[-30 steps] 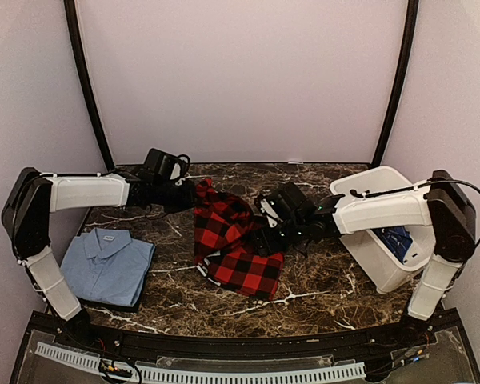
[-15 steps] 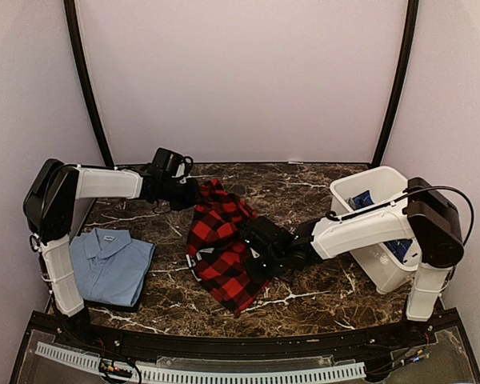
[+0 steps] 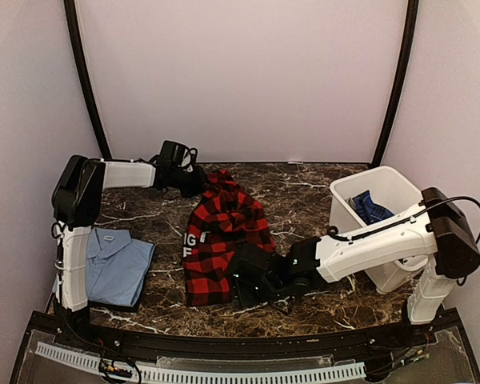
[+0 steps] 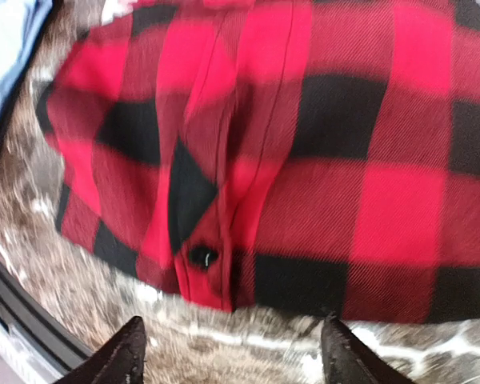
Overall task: Fold and stack the long sleeve shirts
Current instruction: Flatten out the square-folded shirt at the center of the board.
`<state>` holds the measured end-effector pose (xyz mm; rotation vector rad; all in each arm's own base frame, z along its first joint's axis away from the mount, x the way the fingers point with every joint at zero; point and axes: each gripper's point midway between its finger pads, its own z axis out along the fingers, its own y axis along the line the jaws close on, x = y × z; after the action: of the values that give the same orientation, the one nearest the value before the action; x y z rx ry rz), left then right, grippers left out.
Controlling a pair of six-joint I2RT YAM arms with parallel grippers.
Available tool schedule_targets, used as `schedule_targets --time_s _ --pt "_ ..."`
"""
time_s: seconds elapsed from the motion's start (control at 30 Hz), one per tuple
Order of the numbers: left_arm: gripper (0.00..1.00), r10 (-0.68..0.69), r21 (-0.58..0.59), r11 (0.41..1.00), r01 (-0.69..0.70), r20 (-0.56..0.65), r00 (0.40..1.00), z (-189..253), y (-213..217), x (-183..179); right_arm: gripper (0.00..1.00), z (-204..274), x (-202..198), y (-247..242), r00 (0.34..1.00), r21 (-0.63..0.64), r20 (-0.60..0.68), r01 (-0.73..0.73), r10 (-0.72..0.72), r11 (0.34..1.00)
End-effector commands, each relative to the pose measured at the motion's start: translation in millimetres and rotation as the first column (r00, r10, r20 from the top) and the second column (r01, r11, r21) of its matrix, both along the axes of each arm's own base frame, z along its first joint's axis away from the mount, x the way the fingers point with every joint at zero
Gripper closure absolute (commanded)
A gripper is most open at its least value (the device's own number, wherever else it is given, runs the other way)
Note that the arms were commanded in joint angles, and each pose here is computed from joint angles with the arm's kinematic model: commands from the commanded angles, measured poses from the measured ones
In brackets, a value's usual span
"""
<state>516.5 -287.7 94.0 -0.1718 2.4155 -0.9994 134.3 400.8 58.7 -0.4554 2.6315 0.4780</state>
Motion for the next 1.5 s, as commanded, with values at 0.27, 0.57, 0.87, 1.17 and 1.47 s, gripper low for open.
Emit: schedule_targets --time_s 0.27,0.57,0.87,1.17,1.47 --pt "0.94 -0.027 -0.115 0.993 0.037 0.084 0.996 49 -8 32 0.25 50 135 -7 0.982 0.027 0.152 0.109 -0.112 0.994" --pt "0.95 -0.036 -0.137 0.990 0.040 0.033 0.999 31 -11 32 0.27 21 216 -29 0.972 -0.060 0.177 0.164 -0.151 0.985" --pt "0.95 -0.044 -0.138 0.990 0.042 -0.009 0.999 22 -12 27 0.26 1 262 -46 0.968 -0.045 0.181 0.185 -0.174 0.982" --pt "0.95 -0.028 -0.119 0.993 0.024 -0.034 0.999 11 -9 27 0.39 -13 237 -37 0.984 0.012 0.135 0.112 -0.113 0.994" --pt "0.95 -0.020 -0.112 0.994 0.015 -0.039 0.999 8 -7 27 0.48 -10 226 -44 0.983 -0.028 0.155 0.102 -0.097 0.994"
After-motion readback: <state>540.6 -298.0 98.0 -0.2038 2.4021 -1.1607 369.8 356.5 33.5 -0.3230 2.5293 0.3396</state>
